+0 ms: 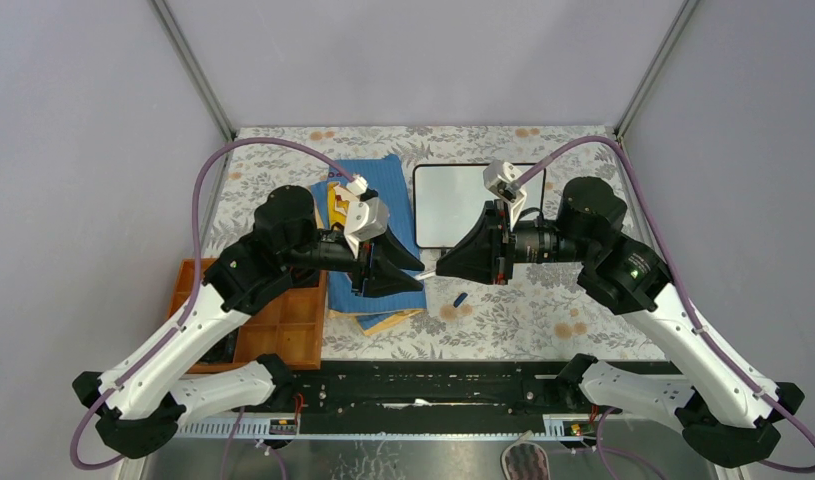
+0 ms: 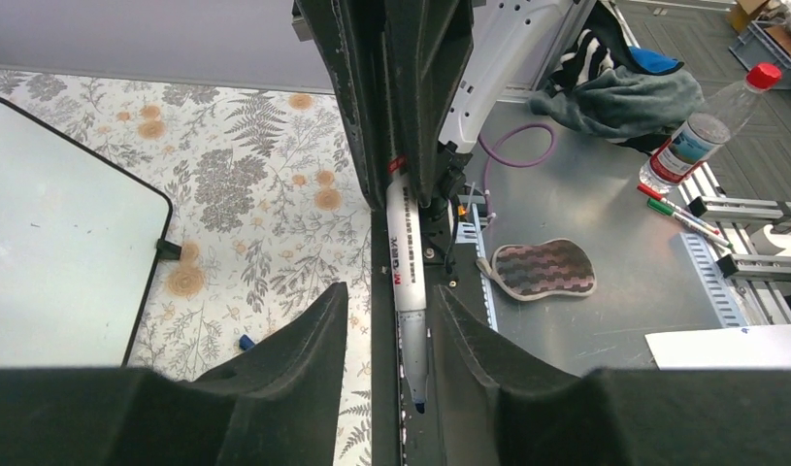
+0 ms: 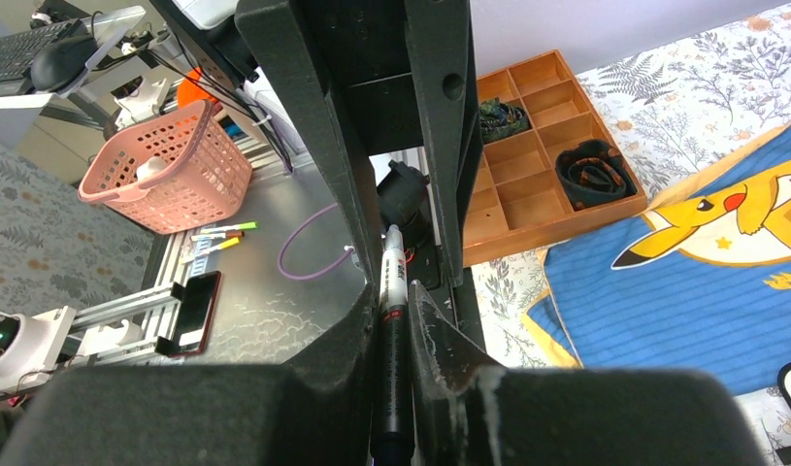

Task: Write a sentence on the whiteboard
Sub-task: Adjust the whiteboard marker, then write a sentence on the whiteboard.

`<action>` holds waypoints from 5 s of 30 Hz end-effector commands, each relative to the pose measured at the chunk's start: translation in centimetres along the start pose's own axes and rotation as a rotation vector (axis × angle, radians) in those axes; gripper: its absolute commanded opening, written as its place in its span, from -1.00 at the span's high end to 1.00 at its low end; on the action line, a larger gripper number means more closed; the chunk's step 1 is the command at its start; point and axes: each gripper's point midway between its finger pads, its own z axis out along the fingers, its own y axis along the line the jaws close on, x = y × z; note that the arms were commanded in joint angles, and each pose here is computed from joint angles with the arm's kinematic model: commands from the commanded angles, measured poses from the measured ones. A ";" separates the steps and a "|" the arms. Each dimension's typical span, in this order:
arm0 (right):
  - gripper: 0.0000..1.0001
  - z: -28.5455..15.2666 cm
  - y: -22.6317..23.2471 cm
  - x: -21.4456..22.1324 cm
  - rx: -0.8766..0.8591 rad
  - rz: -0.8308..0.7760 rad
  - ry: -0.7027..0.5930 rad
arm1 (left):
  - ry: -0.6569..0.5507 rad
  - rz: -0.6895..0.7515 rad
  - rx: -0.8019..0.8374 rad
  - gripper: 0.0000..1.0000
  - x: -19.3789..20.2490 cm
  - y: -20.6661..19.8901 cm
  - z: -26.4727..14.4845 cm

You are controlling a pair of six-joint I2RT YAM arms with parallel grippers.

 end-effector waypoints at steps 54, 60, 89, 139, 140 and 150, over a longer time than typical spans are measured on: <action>0.43 -0.2 3.5 -0.6 -0.187 0.023 0.037 | -0.039 0.066 -0.094 1.00 -1.0 0.6 -1.0; 0.56 -0.3 3.5 -0.6 -0.182 0.020 0.038 | -0.033 0.061 -0.086 1.00 -0.8 0.5 -0.9; 1.00 -6.8 -11.2 -2.1 0.787 -0.037 -0.237 | -0.284 0.094 -0.564 -0.97 -3.3 5.9 -5.8; 1.00 -11.9 -21.7 4.9 1.371 0.019 -0.305 | -0.363 -0.576 -1.105 -0.97 12.4 31.3 -8.1; 1.00 -11.6 -21.8 4.8 1.367 0.019 -0.299 | -0.361 -0.576 -1.095 -0.97 12.4 31.6 -8.2; 1.00 -7.1 -21.6 3.5 1.160 0.010 -0.323 | -0.234 -0.571 -0.706 -0.93 13.7 33.0 -5.4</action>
